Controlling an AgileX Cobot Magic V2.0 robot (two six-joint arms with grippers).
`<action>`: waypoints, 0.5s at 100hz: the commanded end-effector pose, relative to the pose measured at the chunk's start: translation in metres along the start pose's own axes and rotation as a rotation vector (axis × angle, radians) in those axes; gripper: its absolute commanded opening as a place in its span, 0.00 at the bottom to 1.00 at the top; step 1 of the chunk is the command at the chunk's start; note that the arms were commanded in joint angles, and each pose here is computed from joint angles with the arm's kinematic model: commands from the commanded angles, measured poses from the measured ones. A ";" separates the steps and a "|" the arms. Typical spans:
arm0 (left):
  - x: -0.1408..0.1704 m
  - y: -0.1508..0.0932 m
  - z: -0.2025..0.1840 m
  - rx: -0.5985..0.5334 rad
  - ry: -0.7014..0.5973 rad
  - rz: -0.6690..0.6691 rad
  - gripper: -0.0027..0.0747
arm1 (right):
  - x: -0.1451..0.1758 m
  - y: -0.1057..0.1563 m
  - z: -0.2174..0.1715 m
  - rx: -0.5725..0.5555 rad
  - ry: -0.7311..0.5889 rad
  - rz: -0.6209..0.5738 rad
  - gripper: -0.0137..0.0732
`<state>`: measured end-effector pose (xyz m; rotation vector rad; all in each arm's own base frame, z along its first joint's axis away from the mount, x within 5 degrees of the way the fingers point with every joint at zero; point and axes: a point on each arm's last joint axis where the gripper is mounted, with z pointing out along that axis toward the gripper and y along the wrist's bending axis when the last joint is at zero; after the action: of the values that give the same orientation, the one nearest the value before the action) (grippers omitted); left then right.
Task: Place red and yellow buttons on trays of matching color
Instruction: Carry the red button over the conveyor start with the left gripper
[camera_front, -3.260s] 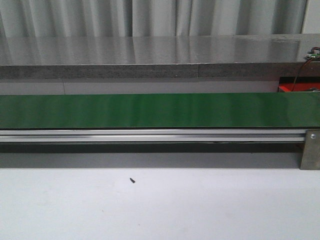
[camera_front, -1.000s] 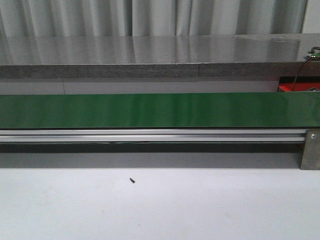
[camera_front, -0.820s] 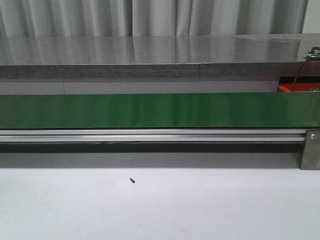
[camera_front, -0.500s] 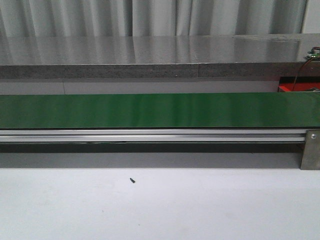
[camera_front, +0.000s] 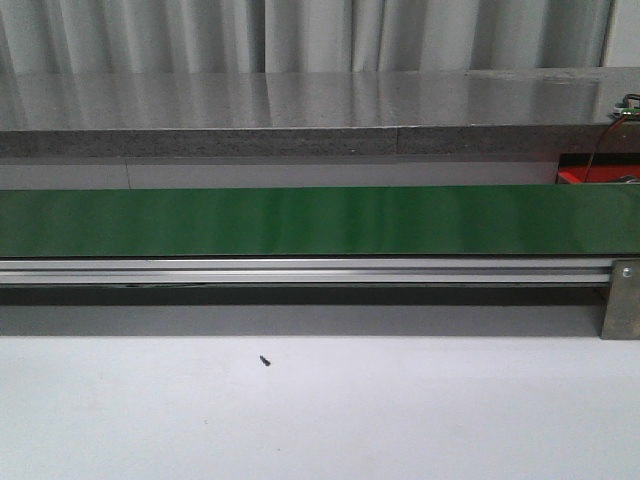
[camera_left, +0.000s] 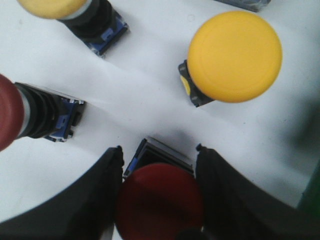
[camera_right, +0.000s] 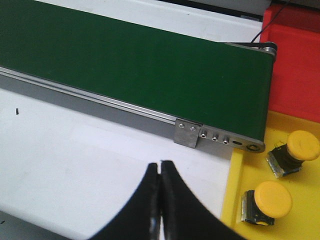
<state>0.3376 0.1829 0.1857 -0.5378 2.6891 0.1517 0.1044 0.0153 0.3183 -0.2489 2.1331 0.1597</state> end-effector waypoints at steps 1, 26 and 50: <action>-0.013 0.001 -0.023 -0.005 -0.082 -0.031 0.19 | -0.011 -0.001 -0.005 0.021 -0.075 -0.004 0.09; -0.025 -0.003 -0.056 0.033 -0.085 -0.059 0.19 | -0.011 -0.001 -0.005 0.021 -0.075 -0.004 0.09; -0.042 -0.021 -0.117 0.083 -0.197 -0.039 0.19 | -0.011 -0.001 -0.005 0.021 -0.075 -0.004 0.09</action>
<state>0.3412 0.1716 0.2587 -0.5599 2.6229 0.0816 0.1044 0.0153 0.3183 -0.2489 2.1331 0.1597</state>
